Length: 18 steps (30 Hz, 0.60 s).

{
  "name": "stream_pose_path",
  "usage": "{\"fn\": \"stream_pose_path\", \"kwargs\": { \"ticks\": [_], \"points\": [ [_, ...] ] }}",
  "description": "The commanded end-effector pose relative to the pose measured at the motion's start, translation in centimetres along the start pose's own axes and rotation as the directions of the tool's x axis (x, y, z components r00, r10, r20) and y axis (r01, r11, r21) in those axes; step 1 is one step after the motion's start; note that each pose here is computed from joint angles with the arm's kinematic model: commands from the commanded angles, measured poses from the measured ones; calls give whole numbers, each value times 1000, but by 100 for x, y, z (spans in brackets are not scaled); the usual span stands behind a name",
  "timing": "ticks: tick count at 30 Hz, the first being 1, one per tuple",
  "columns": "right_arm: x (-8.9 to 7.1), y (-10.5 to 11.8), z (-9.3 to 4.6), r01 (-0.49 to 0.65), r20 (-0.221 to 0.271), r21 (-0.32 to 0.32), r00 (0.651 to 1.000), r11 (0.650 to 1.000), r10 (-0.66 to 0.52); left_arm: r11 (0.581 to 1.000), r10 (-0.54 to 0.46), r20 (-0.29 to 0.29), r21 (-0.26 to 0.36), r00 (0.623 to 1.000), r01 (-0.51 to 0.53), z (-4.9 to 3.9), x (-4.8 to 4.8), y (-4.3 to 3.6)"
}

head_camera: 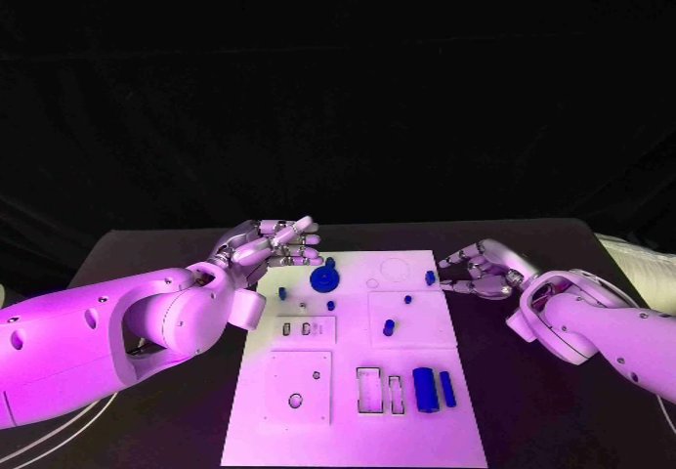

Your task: Assemble the parts on the task board

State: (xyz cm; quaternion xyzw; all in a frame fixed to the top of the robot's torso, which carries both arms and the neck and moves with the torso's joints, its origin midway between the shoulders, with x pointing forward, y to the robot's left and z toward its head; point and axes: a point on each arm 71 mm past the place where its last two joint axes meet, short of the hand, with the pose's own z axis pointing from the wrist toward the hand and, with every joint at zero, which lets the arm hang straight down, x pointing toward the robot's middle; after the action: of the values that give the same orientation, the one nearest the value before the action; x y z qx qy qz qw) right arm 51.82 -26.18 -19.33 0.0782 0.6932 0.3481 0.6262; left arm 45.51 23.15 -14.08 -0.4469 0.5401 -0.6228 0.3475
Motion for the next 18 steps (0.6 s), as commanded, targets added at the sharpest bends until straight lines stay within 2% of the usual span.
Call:
{"fn": "stream_pose_path", "kwargs": {
  "ticks": [1, 18],
  "points": [
    [28, 18, 24, 1, -7, -7, 1000, 1000, -1, 1000, -10, -22, 3, 1000, 10, 5, 25, -2],
    [139, 61, 159, 0, -30, 1, 1000, 1000, 0, 1000, -11, -24, 1, 1000, 11, 4, 29, -1]
  ]
}}
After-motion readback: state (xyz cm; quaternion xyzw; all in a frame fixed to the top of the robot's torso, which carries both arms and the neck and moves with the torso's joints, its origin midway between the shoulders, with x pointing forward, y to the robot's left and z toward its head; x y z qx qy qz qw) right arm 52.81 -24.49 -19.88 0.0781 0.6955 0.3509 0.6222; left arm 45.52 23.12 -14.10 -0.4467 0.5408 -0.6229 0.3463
